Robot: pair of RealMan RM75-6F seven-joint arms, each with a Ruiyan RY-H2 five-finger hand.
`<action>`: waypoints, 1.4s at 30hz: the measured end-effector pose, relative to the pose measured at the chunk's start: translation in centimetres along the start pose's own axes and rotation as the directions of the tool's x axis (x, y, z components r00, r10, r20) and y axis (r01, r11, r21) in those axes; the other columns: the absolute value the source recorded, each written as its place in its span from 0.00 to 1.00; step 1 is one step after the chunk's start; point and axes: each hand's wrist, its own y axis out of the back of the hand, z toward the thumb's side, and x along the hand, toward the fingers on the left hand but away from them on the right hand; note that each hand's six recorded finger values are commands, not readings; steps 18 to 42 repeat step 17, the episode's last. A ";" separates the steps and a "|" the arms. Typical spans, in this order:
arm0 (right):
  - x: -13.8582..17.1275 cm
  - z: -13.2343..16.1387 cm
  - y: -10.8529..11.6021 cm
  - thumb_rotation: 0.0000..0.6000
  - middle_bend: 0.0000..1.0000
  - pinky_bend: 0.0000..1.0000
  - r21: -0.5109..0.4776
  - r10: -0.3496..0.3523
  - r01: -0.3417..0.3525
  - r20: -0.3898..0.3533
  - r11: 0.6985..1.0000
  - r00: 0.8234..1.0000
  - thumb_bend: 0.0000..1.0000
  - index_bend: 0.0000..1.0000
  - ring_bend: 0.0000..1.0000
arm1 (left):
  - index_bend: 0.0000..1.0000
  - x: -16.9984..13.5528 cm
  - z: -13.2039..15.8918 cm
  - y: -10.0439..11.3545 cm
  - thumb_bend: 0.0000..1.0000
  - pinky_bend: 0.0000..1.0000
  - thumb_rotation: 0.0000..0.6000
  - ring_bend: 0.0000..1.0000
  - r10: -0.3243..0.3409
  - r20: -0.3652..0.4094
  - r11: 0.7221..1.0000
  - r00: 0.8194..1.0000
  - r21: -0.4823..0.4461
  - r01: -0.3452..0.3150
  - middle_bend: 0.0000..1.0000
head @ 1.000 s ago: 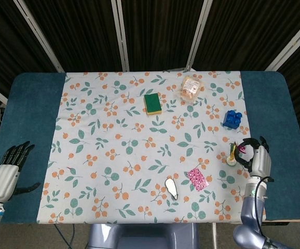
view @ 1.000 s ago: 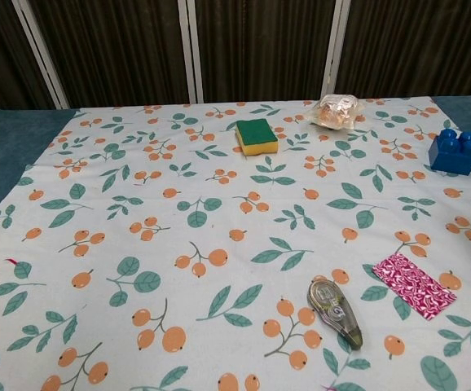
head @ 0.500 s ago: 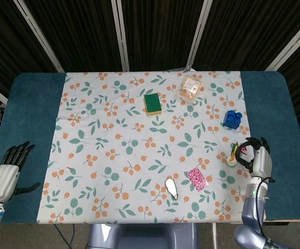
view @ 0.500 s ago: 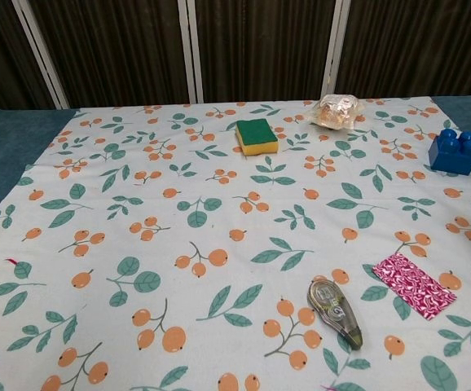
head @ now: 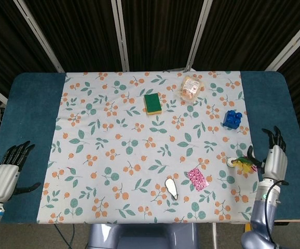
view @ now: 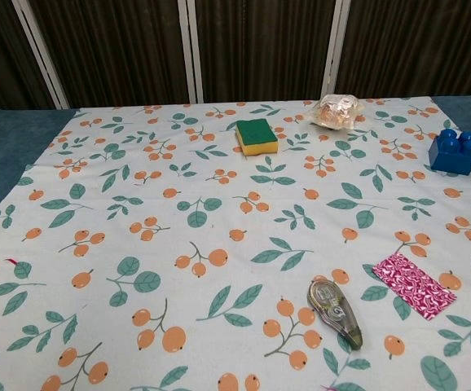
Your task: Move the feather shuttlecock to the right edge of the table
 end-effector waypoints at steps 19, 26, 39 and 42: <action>4.2 -2.2 4.9 1.00 0.00 0.00 0.503 0.193 -0.032 -0.271 0.863 0.943 0.02 0.03 0.00 | 0.00 -0.2 -0.3 0.4 0.07 0.00 1.00 0.00 0.005 0.017 0.993 1.000 0.118 -0.007 0.00; 4.2 -2.2 4.9 1.00 0.00 0.00 0.503 0.193 -0.032 -0.271 0.863 0.943 0.02 0.03 0.00 | 0.00 -0.2 -0.3 0.4 0.07 0.00 1.00 0.00 0.005 0.017 0.993 1.000 0.118 -0.007 0.00; 4.2 -2.2 4.9 1.00 0.00 0.00 0.503 0.193 -0.032 -0.271 0.863 0.943 0.02 0.03 0.00 | 0.00 -0.2 -0.3 0.4 0.07 0.00 1.00 0.00 0.005 0.017 0.993 1.000 0.118 -0.007 0.00; 4.2 -2.2 4.9 1.00 0.00 0.00 0.503 0.193 -0.032 -0.271 0.863 0.943 0.02 0.03 0.00 | 0.00 -0.2 -0.3 0.4 0.07 0.00 1.00 0.00 0.005 0.017 0.993 1.000 0.118 -0.007 0.00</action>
